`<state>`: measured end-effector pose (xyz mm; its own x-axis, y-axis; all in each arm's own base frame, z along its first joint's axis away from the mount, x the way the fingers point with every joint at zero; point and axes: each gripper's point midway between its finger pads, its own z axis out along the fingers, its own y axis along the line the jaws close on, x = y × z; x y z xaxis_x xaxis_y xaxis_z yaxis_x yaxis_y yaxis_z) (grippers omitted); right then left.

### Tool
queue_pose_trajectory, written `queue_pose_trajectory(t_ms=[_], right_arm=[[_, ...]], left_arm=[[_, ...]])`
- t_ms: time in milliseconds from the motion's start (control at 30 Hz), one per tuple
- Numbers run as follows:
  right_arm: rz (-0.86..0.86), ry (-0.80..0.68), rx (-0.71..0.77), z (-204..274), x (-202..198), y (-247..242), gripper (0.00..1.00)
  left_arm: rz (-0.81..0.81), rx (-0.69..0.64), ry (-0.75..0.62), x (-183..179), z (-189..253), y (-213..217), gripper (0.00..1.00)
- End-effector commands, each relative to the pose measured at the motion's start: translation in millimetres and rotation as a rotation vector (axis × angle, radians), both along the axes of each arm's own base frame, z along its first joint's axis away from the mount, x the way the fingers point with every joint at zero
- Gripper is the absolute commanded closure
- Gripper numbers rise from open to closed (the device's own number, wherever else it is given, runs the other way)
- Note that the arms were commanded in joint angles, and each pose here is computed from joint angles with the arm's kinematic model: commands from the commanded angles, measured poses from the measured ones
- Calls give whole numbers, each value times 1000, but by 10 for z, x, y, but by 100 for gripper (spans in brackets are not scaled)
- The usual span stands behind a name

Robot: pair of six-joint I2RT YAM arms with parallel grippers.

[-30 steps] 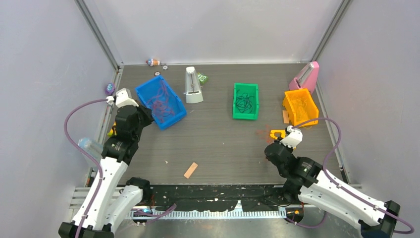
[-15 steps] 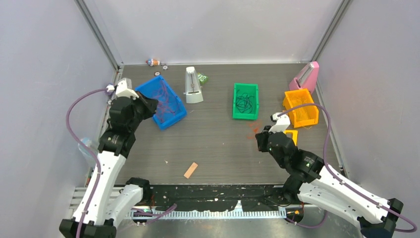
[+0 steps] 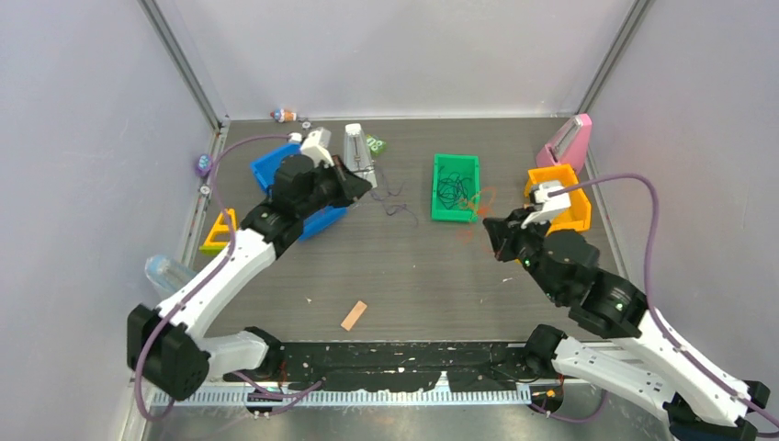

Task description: Untangle the cables

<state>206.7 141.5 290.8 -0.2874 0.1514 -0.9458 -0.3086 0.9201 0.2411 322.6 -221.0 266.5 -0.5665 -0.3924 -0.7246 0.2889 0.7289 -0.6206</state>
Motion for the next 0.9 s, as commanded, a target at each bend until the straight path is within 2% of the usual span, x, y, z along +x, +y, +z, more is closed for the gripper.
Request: queue_pose_trajectory(t_ms=[0,433,533,633,867], right_arm=[[-44,-101,1,518,-65,-268,95],[-169,-193,98,934,-284,-813,95],[-174,-199,111,955,-320,-865,95],[-182,-198,109,939,-335,-901,95],[-203,-196,101,867,-343,-959,95]], left_arm=[[-38,-69,-136,376,339,-436,100],[-138,24,-109,1374,-97,-1582,100],[-146,141,-82,1494,-335,-1777,100],[-161,316,-25,1540,-697,-1905,100],[-169,562,74,1406,-1278,-1918,100]])
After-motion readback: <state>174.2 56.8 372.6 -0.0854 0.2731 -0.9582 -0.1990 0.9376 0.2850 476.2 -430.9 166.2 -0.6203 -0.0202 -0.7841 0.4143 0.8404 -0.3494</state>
